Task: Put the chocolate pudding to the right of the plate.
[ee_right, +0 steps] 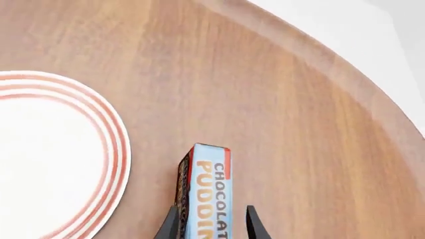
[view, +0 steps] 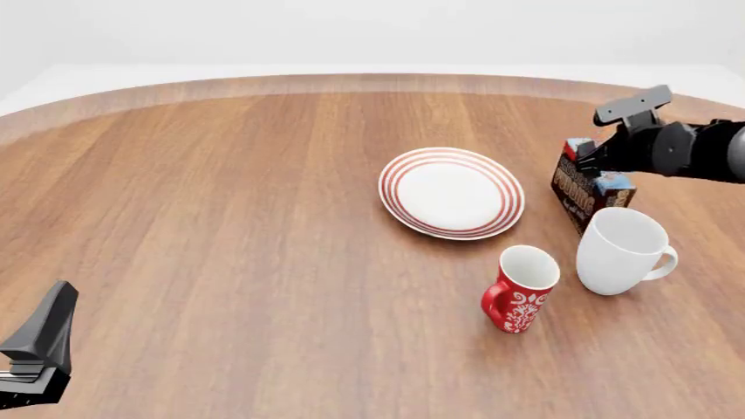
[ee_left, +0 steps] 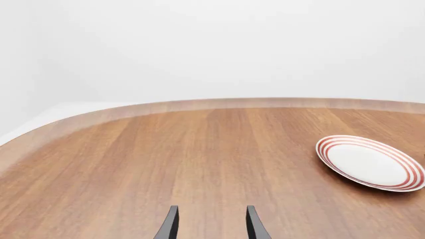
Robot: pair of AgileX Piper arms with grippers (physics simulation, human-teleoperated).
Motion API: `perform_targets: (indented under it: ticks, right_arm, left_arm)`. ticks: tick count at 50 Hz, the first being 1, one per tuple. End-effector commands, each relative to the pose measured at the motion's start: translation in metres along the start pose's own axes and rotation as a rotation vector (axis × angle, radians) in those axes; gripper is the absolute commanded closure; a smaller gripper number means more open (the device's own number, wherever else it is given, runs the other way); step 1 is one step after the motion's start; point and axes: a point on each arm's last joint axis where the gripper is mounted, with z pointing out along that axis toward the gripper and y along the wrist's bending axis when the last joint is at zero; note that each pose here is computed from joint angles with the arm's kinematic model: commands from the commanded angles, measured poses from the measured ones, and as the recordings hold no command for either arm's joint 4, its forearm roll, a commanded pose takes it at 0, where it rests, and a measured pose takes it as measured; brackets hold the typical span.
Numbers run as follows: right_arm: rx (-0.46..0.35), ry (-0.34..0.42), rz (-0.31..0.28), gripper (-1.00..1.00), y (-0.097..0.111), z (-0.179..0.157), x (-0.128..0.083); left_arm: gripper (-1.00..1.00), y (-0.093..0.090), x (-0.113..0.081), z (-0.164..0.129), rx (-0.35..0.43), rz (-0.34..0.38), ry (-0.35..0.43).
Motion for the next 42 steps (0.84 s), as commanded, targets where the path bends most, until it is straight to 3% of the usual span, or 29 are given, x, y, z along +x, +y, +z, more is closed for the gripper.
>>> perform_targets:
  ticks: [1,4,5,7,9,10,11,12,13,15,19,22,23,25,30,38,42]
  right_arm:
    - [0.021,-0.127,-0.016,-1.00,-0.009,-0.055,-0.057]
    - [0.030,-0.168,-0.029,-1.00,-0.012,-0.073,-0.073]
    - [0.042,-0.233,-0.011,-1.00,-0.018,-0.100,-0.098]
    - [0.056,-0.324,0.030,-1.00,-0.026,-0.138,-0.129]
    - [0.059,-0.397,0.037,-1.00,-0.029,-0.171,-0.154]
    - [0.059,-0.397,0.037,-1.00,-0.029,-0.172,-0.154]
    - [0.052,-0.490,0.058,-1.00,-0.030,-0.215,-0.179]
    - [0.052,-0.490,0.058,-1.00,-0.030,-0.215,-0.179]
    - [0.046,-0.584,0.080,-1.00,-0.032,-0.260,-0.199]
    - [0.047,-0.736,0.107,-1.00,-0.038,-0.329,-0.218]
    - [0.097,-1.006,0.115,-1.00,-0.048,-0.430,-0.215]
    - [0.213,-1.241,0.062,-1.00,-0.051,-0.496,-0.185]
    - [0.204,-1.269,0.076,-1.00,-0.050,-0.505,-0.180]
    - [0.172,-1.323,0.124,-1.00,-0.050,-0.521,-0.170]
    - [0.157,-1.292,0.080,-1.00,-0.043,-0.508,-0.169]
    - [0.155,-1.251,0.131,-1.00,-0.039,-0.477,-0.160]
    - [0.158,-1.225,0.119,-1.00,-0.036,-0.461,-0.160]
  left_arm:
    - [-1.00,0.000,0.000,0.000,0.000,0.000,0.000]
    - [-1.00,0.000,0.000,0.000,0.000,0.000,0.000]
    - [-1.00,0.000,0.000,0.000,0.000,0.000,0.000]
    - [-1.00,0.000,0.000,0.000,0.000,0.000,0.000]
    - [-1.00,0.000,0.000,0.000,0.000,0.000,0.000]
    - [-1.00,0.000,0.000,0.000,0.000,0.000,0.000]
    - [-1.00,0.000,0.000,0.000,0.000,0.000,0.000]
    - [-1.00,0.000,0.000,0.000,0.000,0.000,0.000]
    - [-1.00,0.000,0.000,0.000,0.000,0.000,0.000]
    - [-1.00,0.000,0.000,0.000,0.000,0.000,0.000]
    - [-1.00,0.000,0.000,0.000,0.000,0.000,0.000]
    - [-1.00,0.000,0.000,0.000,0.000,0.000,0.000]
    - [-1.00,0.000,0.000,0.000,0.000,0.000,0.000]
    - [-1.00,0.000,0.000,0.000,0.000,0.000,0.000]
    - [-1.00,0.000,0.000,0.000,0.000,0.000,0.000]
    - [-1.00,0.000,0.000,0.000,0.000,0.000,0.000]
    - [-1.00,0.000,0.000,0.000,0.000,0.000,0.000]
